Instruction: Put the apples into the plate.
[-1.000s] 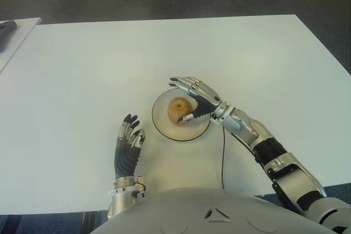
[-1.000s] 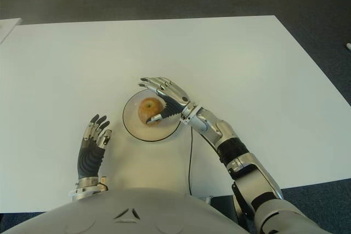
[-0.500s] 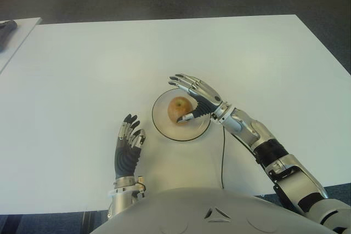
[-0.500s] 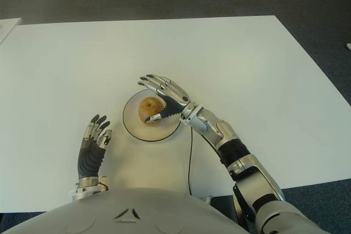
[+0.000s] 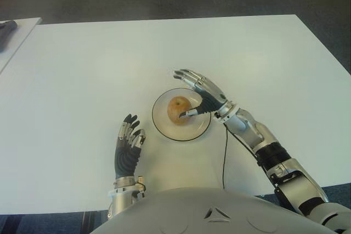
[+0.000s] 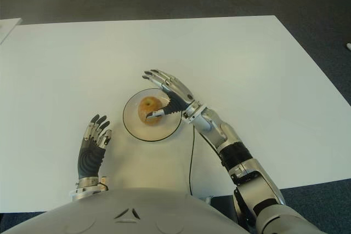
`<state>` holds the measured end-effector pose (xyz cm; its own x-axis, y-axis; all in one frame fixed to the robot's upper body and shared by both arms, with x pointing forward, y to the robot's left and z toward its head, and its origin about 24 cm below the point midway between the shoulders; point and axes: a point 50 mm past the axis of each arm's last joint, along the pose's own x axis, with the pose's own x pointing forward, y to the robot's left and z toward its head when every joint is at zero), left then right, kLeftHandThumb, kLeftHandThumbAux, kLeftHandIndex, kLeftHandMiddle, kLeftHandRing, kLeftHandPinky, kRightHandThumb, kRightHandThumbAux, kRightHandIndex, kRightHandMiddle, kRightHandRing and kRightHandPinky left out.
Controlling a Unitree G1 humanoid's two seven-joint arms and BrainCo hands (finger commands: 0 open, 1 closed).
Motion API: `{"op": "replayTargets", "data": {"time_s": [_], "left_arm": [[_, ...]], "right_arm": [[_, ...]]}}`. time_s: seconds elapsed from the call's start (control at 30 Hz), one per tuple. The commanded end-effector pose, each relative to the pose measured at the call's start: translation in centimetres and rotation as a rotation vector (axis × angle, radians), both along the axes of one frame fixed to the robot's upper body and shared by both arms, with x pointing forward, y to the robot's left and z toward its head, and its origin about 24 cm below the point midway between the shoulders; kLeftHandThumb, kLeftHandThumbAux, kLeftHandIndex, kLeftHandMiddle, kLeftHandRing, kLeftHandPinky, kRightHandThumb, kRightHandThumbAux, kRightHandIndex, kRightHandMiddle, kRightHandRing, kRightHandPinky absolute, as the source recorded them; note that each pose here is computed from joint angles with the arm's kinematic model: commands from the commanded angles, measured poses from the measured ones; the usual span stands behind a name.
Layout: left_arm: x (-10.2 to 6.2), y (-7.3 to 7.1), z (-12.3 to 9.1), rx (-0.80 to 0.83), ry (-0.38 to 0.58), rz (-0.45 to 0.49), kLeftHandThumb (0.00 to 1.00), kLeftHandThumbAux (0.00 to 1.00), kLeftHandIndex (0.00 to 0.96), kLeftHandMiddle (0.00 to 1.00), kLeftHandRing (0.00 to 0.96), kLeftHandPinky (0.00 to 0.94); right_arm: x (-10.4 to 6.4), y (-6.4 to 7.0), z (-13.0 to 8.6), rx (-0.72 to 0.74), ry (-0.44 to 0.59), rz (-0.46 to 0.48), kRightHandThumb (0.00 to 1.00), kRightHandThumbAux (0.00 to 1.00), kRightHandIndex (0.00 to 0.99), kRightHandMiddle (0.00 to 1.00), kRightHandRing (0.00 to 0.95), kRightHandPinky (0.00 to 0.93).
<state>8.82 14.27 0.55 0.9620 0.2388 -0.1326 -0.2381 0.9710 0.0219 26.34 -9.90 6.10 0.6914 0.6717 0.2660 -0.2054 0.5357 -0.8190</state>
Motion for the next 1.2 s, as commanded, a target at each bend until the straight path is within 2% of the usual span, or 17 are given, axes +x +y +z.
{"op": "replayTargets", "data": {"time_s": [0.03, 0.27, 0.5, 0.6, 0.67, 0.7, 0.97, 1.2], "left_arm": [[0.1, -0.2, -0.1, -0.001, 0.008, 0.009, 0.219, 0.568, 0.108, 0.147, 0.156, 0.225], [0.0, -0.1, -0.1, -0.002, 0.008, 0.005, 0.219, 0.545, 0.115, 0.159, 0.164, 0.227], [0.0, 0.0, -0.1, -0.002, 0.009, 0.002, 0.212, 0.542, 0.116, 0.165, 0.165, 0.228], [0.0, 0.0, -0.1, -0.010, 0.014, -0.001, 0.213, 0.543, 0.116, 0.169, 0.170, 0.231], [0.0, 0.0, -0.1, -0.012, 0.015, -0.001, 0.214, 0.544, 0.115, 0.172, 0.173, 0.231], [0.0, 0.1, -0.1, -0.012, 0.015, -0.001, 0.214, 0.544, 0.115, 0.172, 0.173, 0.231], [-0.2, 0.1, 0.0, -0.015, 0.007, 0.003, 0.217, 0.560, 0.116, 0.176, 0.181, 0.247], [-0.2, 0.1, 0.0, -0.010, 0.011, 0.002, 0.213, 0.556, 0.117, 0.168, 0.172, 0.223]], "right_arm": [[0.3, -0.6, 0.2, 0.030, 0.045, -0.044, 0.305, 0.479, 0.033, 0.084, 0.050, 0.088], [1.6, -2.5, 0.8, 0.088, 0.049, -0.125, 0.322, 0.502, 0.044, 0.098, 0.077, 0.107], [2.0, -4.0, 0.7, 0.151, 0.099, -0.178, 0.312, 0.494, 0.035, 0.068, 0.048, 0.045], [2.4, -5.1, 0.8, 0.167, 0.145, -0.204, 0.303, 0.494, 0.025, 0.049, 0.030, 0.030], [2.5, -5.3, 0.8, 0.171, 0.154, -0.206, 0.296, 0.494, 0.019, 0.039, 0.021, 0.023], [2.5, -5.3, 0.9, 0.171, 0.156, -0.204, 0.295, 0.494, 0.018, 0.038, 0.020, 0.022], [1.5, -8.1, 0.0, 0.187, 0.248, -0.295, 0.251, 0.531, 0.004, 0.002, 0.001, 0.009], [0.5, -9.5, -1.0, 0.197, 0.290, -0.337, 0.256, 0.535, 0.000, 0.000, 0.000, 0.004]]}}
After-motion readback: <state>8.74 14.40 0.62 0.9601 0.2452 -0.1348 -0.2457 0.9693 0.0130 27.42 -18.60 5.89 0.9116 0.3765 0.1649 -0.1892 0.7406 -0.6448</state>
